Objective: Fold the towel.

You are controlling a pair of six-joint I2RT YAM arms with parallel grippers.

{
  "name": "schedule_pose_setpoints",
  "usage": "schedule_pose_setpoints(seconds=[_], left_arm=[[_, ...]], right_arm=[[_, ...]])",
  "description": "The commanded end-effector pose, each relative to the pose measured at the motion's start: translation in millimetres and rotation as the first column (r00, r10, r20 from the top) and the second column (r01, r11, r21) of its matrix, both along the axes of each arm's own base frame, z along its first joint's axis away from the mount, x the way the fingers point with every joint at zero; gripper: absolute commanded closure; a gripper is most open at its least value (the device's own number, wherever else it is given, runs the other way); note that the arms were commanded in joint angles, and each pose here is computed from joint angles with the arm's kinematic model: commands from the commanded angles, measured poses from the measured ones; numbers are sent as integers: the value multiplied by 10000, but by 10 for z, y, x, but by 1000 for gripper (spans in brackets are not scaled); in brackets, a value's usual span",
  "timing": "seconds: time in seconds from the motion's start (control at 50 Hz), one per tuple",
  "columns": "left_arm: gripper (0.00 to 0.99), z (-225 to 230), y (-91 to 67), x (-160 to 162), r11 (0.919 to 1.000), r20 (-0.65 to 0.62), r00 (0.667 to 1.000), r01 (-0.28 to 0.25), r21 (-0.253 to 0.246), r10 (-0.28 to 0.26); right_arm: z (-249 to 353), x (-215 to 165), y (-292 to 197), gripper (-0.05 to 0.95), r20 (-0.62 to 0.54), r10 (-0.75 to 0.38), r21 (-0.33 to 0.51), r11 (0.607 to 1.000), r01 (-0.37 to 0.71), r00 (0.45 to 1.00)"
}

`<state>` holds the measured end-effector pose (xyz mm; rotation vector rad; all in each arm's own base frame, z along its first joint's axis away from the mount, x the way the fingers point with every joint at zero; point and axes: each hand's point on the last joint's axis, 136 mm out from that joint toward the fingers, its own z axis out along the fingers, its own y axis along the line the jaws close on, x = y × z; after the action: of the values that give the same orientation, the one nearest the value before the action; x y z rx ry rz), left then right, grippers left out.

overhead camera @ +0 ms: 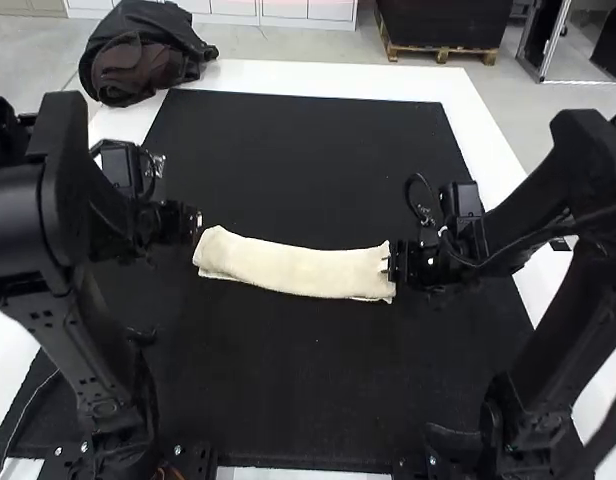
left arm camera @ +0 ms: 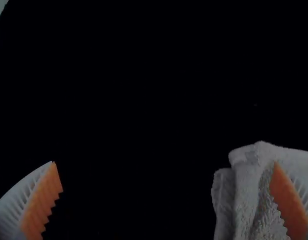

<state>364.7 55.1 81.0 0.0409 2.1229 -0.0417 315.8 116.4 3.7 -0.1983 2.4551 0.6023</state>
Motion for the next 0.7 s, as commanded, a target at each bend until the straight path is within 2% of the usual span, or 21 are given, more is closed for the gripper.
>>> schedule_pose_setpoints(seconds=[0.0,0.68], left_arm=[[26,240,34,82,9999,558,9983,-164,-36,165],[28,444,5,-29,9997,800,9965,-240,-83,246]], right_arm=[[123,173,53,138,552,55,-71,10000,-51,9985],[-81,257,171,139,328,310,-273,9992,-302,9990]])
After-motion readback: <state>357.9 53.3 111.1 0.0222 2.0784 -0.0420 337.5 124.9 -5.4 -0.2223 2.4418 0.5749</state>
